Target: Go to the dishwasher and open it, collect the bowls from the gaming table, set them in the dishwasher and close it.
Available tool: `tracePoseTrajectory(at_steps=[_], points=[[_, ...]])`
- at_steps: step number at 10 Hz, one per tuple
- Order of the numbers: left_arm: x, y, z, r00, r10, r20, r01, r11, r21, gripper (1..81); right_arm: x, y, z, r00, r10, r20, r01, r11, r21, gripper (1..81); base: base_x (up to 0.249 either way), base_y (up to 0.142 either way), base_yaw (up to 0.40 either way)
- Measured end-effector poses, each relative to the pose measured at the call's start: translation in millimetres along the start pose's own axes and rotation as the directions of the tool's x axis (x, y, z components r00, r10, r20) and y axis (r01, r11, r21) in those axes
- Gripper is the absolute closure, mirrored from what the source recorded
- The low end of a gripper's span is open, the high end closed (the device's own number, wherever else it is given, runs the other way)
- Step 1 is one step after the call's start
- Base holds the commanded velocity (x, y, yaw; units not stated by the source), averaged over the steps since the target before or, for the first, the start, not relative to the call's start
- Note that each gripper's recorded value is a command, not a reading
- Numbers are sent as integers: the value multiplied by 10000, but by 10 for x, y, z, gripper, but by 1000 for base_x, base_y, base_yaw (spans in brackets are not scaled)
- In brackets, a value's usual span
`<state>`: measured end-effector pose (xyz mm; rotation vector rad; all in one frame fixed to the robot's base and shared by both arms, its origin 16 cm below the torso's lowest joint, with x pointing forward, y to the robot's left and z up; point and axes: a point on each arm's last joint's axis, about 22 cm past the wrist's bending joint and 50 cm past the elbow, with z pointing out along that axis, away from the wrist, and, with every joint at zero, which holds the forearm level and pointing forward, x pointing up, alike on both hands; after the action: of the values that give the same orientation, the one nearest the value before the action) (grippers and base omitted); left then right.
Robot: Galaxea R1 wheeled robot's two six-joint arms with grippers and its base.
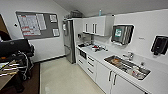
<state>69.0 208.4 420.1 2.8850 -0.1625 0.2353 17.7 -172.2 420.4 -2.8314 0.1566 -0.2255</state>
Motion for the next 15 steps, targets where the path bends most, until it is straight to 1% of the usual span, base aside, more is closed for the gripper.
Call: tracePoseTrajectory(at_steps=[8,15], points=[[-5,1,0,10000,10,15,-10,10000,0,10,25,0,2,10000,-18,-30,18,10000,0,10,0,0,359],[-9,43,9,9999,154,40,-153,9999,-47,10,5,2,0,10000,-11,-4,11,10000,-3,10,0,0,359]])
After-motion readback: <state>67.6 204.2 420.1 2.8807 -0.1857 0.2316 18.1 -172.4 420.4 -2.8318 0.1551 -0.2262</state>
